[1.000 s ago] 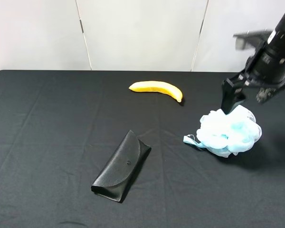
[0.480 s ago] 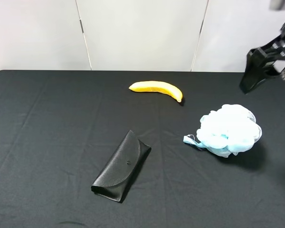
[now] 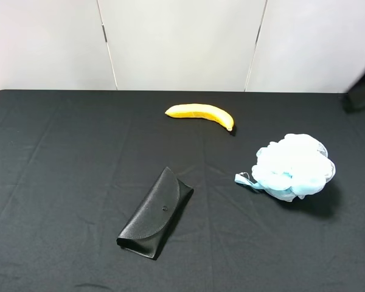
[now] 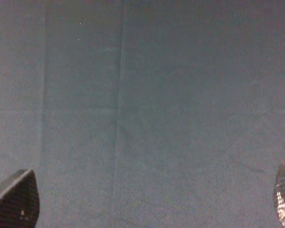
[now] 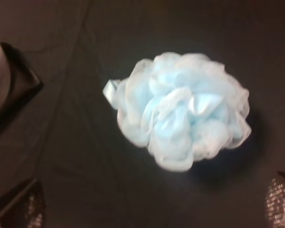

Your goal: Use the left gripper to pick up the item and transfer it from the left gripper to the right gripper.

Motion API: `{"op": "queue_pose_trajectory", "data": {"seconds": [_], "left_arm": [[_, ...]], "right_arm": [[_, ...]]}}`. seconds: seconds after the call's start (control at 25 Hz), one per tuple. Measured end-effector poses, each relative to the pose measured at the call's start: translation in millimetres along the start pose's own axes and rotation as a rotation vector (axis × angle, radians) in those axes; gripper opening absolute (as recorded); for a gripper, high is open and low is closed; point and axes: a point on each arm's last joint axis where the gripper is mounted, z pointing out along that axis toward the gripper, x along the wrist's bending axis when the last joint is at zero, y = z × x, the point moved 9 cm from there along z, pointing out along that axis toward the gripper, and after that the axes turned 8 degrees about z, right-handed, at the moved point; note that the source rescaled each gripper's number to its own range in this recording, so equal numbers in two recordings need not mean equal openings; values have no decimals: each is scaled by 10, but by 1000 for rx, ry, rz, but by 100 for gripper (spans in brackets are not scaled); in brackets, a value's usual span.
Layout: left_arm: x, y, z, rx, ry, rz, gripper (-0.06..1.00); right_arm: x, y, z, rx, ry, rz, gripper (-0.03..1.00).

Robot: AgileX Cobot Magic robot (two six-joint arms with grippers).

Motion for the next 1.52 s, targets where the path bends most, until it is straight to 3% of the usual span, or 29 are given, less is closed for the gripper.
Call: {"op": "queue_pose_trajectory", "data": {"seconds": [0.32, 0.56, 1.08, 1.52], "left_arm": [[0, 0, 0, 0, 0, 0, 99], [0, 0, 0, 0, 0, 0, 99], [0, 0, 0, 0, 0, 0, 99], [0, 0, 0, 0, 0, 1, 99]], "right_arm": [[-109, -777, -23, -44, 5, -6, 100], [-241, -1203, 26, -134, -18, -26, 100], [-304, -1204, -184, -473, -23, -61, 100], [-349, -1214, -112, -487, -42, -67, 100]]}}
